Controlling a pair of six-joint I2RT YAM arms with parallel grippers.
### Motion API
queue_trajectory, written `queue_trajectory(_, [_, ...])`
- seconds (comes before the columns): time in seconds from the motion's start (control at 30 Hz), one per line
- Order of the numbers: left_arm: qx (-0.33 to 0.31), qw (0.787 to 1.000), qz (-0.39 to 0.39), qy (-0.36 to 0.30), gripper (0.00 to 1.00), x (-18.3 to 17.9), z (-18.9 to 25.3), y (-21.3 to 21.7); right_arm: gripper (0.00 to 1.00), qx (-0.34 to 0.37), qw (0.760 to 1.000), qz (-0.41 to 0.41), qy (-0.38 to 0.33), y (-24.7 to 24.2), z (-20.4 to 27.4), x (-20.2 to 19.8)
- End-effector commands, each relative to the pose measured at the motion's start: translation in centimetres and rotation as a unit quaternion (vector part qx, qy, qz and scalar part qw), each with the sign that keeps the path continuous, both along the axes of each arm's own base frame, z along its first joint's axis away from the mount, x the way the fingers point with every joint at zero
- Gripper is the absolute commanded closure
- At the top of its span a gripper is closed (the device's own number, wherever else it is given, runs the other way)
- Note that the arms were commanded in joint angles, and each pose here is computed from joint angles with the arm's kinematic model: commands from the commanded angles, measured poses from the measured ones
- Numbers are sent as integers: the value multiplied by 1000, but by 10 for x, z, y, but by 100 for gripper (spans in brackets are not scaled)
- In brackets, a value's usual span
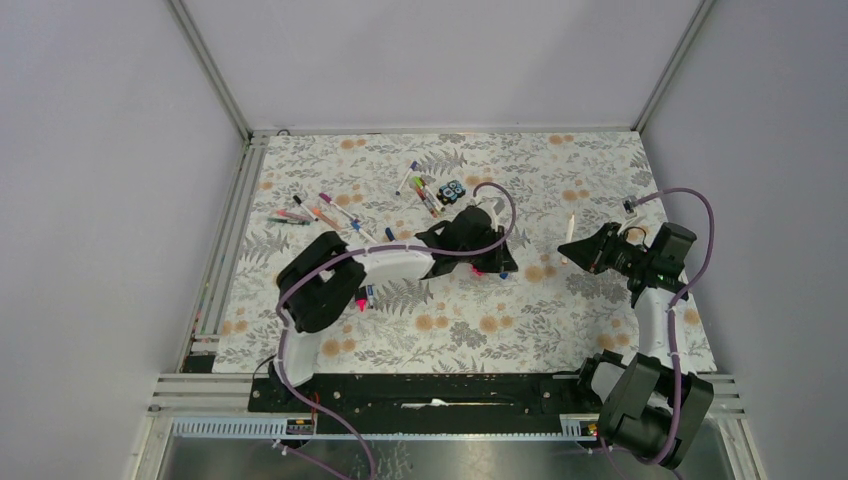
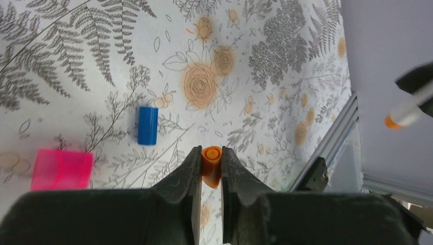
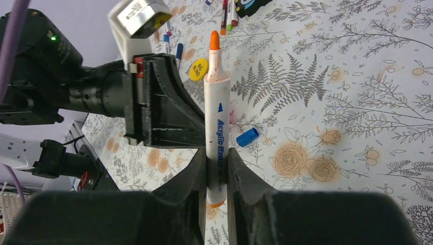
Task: Open the pen caps
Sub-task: Place the pen cap at the center of the board.
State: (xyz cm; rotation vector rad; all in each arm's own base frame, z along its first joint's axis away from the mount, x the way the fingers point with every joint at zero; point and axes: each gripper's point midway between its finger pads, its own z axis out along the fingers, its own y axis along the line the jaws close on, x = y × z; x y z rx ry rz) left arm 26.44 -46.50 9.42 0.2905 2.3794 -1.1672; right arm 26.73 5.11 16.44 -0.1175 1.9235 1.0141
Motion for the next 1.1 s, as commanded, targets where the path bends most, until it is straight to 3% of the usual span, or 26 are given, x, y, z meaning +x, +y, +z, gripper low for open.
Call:
queue_trajectory(0.0, [8, 1000, 5, -11, 98, 10, -1, -24, 100, -18, 999, -2, -30, -5, 15, 5])
queue_trajectory(0.53, [116, 993, 34, 4, 98, 31, -56, -28, 100, -15, 999, -1, -30, -6, 16, 5])
queue_trajectory(1.07, [176, 980, 94, -10, 97, 49, -60, 4, 100, -14, 999, -2, -31, -7, 16, 5])
